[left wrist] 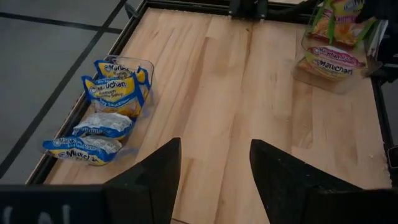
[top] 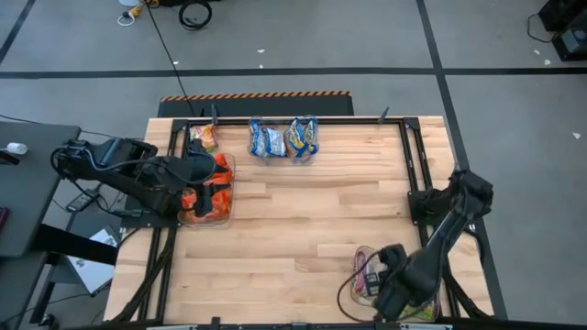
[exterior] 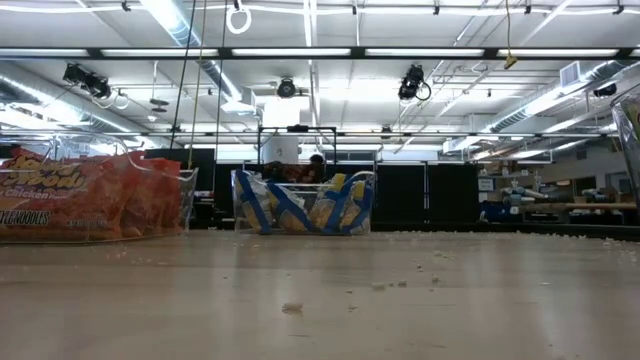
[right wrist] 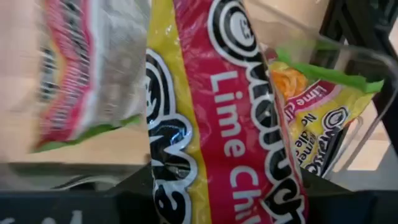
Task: Sort Maruchan noodles
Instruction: Put the green noodles into the right transparent bin
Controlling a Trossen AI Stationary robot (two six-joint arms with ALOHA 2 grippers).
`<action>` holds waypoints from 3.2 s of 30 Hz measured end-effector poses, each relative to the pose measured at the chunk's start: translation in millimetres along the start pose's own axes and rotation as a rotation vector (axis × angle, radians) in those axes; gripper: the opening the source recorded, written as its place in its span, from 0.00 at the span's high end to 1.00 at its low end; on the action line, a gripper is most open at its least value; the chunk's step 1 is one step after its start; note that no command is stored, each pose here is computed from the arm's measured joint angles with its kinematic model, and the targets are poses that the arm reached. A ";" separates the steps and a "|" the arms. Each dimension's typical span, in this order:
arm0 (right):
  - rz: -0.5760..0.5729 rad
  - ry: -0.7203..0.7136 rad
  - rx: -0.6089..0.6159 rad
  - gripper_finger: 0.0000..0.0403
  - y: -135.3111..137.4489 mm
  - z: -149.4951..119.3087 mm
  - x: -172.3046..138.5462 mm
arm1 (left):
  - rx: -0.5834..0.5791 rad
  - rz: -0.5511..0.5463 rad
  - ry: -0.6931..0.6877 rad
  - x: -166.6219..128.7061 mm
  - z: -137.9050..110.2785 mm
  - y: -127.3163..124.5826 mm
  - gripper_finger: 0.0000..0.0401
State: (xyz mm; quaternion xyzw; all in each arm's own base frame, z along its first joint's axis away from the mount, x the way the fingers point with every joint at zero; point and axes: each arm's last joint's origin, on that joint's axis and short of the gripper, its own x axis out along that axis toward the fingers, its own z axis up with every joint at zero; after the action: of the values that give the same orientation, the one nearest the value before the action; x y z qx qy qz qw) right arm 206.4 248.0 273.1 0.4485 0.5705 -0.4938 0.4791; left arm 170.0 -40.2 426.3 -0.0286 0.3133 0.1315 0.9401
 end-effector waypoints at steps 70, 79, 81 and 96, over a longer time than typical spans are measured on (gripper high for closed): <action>0.232 0.035 0.014 0.98 -8.3 45.9 3.4 | -0.099 -0.065 0.008 -6.9 -5.8 -14.3 0.52; 0.248 0.135 -0.557 0.87 -24.6 50.9 -16.0 | -0.107 -0.078 0.011 -7.9 -7.8 -20.9 0.52; 0.213 0.162 -0.753 0.84 -27.8 40.1 -9.4 | -0.121 -0.082 0.012 -8.2 -8.2 -21.6 0.52; -0.102 0.042 -1.343 0.93 -9.9 -29.5 106.2 | -0.119 -0.157 0.282 34.9 -28.2 -64.2 0.52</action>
State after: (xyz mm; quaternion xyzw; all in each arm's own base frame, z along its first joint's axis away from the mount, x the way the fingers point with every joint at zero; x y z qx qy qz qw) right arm 178.9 280.3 170.9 0.0352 0.7834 -0.0451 0.6188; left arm 197.4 -97.9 381.0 -0.1269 0.4306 0.0709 0.8908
